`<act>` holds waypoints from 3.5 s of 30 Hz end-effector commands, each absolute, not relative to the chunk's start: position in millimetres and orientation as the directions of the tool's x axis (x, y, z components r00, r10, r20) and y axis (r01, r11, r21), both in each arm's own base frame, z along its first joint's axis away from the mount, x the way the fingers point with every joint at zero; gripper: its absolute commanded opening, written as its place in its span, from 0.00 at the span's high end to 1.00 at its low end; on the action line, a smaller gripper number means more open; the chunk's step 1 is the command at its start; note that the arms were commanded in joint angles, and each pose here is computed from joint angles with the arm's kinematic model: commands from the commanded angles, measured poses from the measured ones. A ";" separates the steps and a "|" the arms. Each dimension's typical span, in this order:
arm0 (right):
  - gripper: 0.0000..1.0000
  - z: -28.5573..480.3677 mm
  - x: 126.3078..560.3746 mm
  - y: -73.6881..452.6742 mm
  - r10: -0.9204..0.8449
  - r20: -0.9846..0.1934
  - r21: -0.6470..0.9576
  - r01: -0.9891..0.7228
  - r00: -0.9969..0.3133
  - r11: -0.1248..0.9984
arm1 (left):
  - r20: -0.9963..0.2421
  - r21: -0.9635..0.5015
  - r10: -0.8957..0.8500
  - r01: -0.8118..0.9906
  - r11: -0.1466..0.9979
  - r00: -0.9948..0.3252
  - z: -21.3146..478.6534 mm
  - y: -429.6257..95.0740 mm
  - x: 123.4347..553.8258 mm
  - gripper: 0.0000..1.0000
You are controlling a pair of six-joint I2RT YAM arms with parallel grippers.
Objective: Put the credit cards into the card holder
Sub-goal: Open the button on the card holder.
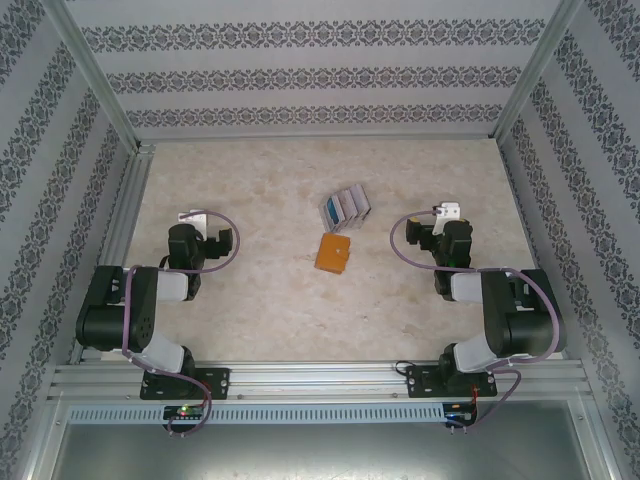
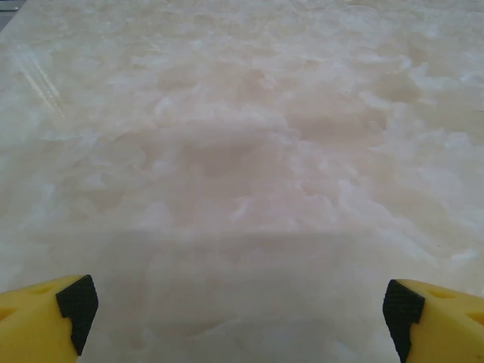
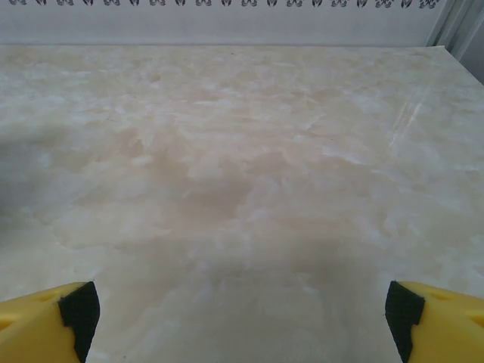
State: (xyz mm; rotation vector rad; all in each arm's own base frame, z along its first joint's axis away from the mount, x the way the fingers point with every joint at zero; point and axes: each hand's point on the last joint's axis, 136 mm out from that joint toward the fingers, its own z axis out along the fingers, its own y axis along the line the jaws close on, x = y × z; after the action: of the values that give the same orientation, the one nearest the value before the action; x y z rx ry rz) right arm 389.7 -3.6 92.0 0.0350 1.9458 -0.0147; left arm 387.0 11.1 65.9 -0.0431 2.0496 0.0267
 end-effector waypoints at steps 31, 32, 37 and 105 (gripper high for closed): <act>0.02 104.7 398.1 4.7 0.011 -0.947 0.012 -0.001 -0.322 1.000 | -0.918 0.003 -0.004 -0.019 1.000 -0.397 83.7 5.9 400.6 0.01; 0.02 104.9 398.1 4.4 0.010 -0.947 0.011 -0.001 -0.321 1.000 | -0.918 0.003 -0.004 -0.018 1.000 -0.397 83.7 5.7 400.6 0.01; 0.02 104.4 397.8 4.6 0.011 -0.947 0.012 0.000 -0.322 1.000 | -0.917 0.003 -0.004 -0.017 1.000 -0.398 83.3 5.5 400.5 0.01; 0.02 162.5 293.3 173.6 -0.039 -0.529 0.310 -0.236 -0.847 0.921 | -0.578 -0.482 -0.554 -0.297 0.824 -0.599 138.4 -20.8 372.3 0.01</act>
State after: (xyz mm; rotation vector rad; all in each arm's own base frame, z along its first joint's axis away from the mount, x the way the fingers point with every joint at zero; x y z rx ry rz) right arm 308.9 179.6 196.6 -0.1095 2.3884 0.6893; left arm 385.6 -5.3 166.0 -0.5950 2.1396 -0.3744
